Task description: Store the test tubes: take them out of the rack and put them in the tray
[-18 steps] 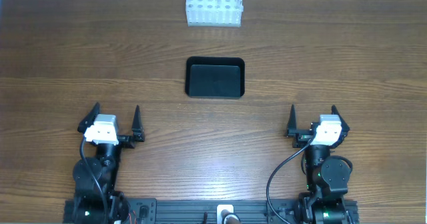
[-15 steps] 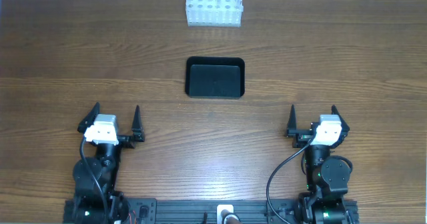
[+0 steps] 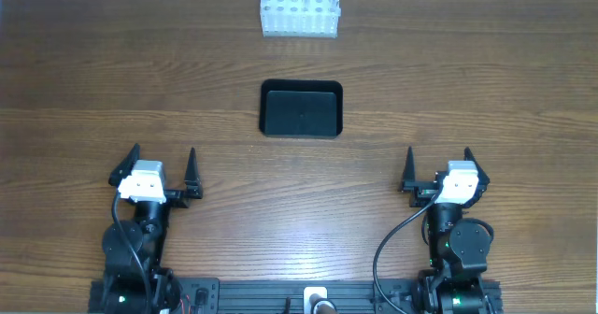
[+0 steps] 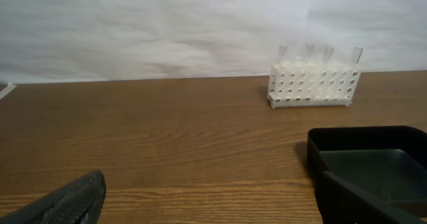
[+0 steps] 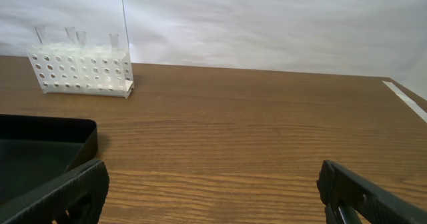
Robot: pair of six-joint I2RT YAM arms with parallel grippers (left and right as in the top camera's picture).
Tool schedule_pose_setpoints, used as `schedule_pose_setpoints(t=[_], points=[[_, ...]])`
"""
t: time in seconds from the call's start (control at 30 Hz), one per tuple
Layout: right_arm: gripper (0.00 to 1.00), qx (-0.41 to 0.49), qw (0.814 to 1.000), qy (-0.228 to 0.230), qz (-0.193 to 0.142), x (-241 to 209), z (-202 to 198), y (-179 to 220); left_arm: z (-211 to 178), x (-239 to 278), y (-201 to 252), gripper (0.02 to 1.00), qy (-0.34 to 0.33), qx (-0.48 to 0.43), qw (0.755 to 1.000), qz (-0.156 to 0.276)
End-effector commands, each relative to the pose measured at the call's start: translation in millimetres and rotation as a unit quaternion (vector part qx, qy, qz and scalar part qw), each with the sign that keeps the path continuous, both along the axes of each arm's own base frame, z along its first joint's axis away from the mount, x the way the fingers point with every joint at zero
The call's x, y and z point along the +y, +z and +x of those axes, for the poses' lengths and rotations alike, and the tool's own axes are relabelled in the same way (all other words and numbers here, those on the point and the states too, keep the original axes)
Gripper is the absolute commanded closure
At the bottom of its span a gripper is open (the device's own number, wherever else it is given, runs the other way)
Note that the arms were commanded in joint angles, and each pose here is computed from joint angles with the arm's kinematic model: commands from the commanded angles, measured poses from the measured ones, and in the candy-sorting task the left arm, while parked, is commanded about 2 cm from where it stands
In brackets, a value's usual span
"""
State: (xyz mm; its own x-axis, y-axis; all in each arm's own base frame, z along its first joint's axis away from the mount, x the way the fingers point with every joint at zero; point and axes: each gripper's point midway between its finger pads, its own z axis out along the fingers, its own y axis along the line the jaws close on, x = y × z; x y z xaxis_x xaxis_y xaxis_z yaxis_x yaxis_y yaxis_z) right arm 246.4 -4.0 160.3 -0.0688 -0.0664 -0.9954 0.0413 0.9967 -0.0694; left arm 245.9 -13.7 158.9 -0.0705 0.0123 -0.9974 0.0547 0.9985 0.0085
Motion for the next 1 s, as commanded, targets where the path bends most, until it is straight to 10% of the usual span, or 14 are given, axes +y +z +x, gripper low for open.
schedule_pose_setpoints(t=[0.03, 0.5, 1.0], points=[[0.009, -0.001, 1.000, -0.011, 0.001, -4, 0, -1, 0, 0, -2, 0.018, -0.001, 0.001, 1.000, 0.005], [0.007, -0.001, 1.000, -0.011, 0.001, -4, 0, -1, 45, -15, 70, 0.020, -0.037, -0.096, 0.994, -0.021], [0.007, -0.001, 1.000, -0.011, 0.001, -4, 0, -1, 212, -86, 84, 0.018, -0.097, 0.057, 0.993, -0.022]])
